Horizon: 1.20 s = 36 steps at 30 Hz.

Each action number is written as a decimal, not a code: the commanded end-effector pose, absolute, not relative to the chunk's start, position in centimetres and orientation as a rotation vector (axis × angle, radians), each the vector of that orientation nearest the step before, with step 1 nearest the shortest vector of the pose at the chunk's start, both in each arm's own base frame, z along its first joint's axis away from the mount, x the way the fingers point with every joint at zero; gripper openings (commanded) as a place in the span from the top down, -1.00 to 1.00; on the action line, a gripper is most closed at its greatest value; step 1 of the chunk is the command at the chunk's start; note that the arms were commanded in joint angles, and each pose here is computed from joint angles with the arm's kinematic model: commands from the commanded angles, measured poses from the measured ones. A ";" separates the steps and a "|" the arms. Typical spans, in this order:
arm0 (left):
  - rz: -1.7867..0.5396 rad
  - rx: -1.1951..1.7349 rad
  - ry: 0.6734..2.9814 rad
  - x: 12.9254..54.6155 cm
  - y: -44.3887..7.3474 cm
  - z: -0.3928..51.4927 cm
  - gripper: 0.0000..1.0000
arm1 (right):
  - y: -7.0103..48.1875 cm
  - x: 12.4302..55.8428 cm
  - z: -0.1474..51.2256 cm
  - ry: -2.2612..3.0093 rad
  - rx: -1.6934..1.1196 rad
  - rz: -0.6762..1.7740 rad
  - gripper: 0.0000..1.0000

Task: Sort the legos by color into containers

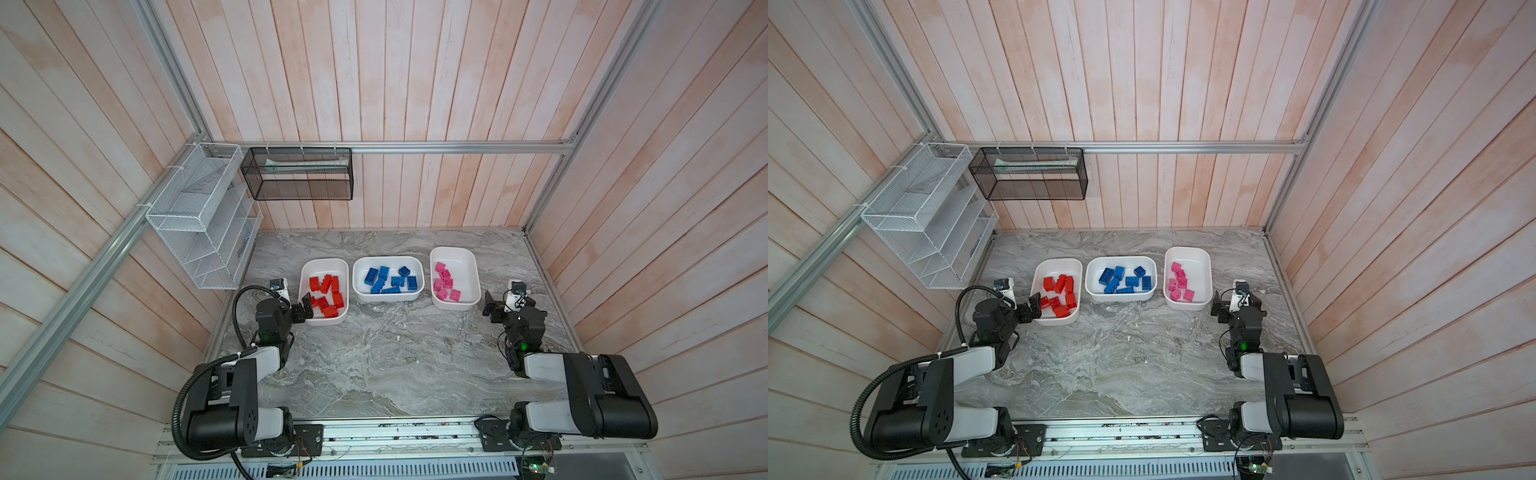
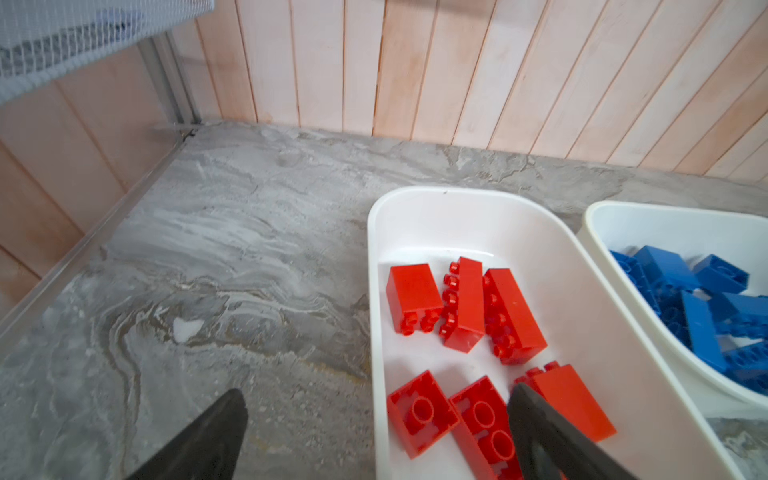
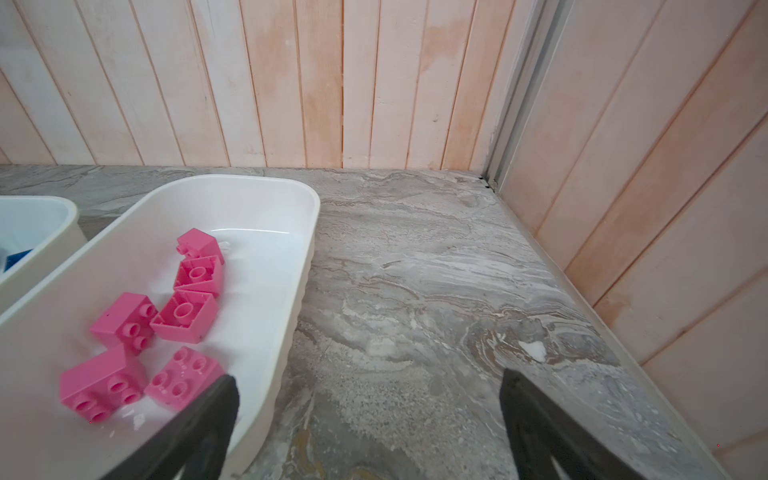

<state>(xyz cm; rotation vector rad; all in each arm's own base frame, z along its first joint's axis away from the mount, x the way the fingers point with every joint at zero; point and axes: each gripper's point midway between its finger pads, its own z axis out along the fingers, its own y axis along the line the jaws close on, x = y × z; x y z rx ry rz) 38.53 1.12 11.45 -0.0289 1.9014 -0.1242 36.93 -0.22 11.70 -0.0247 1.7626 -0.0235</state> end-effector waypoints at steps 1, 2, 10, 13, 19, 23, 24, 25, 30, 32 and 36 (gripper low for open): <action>-0.173 0.060 1.816 40.1 0.3 13.6 -1.00 | 0.5 36.9 12.9 1.675 -0.067 0.005 -0.96; -0.189 0.071 1.805 40.1 0.0 13.7 -1.00 | 0.5 36.8 13.1 1.660 -0.061 0.007 -0.96; -0.202 0.089 1.755 39.6 -0.4 13.4 -1.00 | -1.8 37.7 12.5 1.708 0.085 -0.055 -0.96; -0.202 0.088 1.754 39.6 -0.4 13.4 -1.00 | -1.9 37.8 12.5 1.709 0.085 -0.057 -0.96; -0.202 0.088 1.753 39.6 -0.4 13.4 -1.00 | -2.0 38.0 12.3 1.721 0.087 -0.038 -0.96; -0.204 0.089 1.751 39.5 -0.4 13.4 -1.00 | -1.9 37.9 12.4 1.718 0.084 -0.038 -0.96; -0.202 0.089 1.750 39.5 -0.4 13.5 -1.00 | -1.9 37.9 12.5 1.716 0.083 -0.037 -0.96; -0.203 0.089 1.753 39.5 -0.4 13.4 -1.00 | -1.9 37.8 12.4 1.717 0.084 -0.036 -0.96; -0.213 0.102 1.767 39.9 -0.6 13.4 -1.00 | -1.9 37.9 12.4 1.716 0.082 -0.037 -0.96; -0.211 0.102 1.760 39.7 -0.6 13.5 -1.00 | -1.9 37.8 12.5 1.713 0.082 -0.037 -0.96; -0.210 0.114 1.738 39.2 -0.8 14.2 -1.00 | -2.1 37.7 13.0 1.703 0.097 -0.045 -0.96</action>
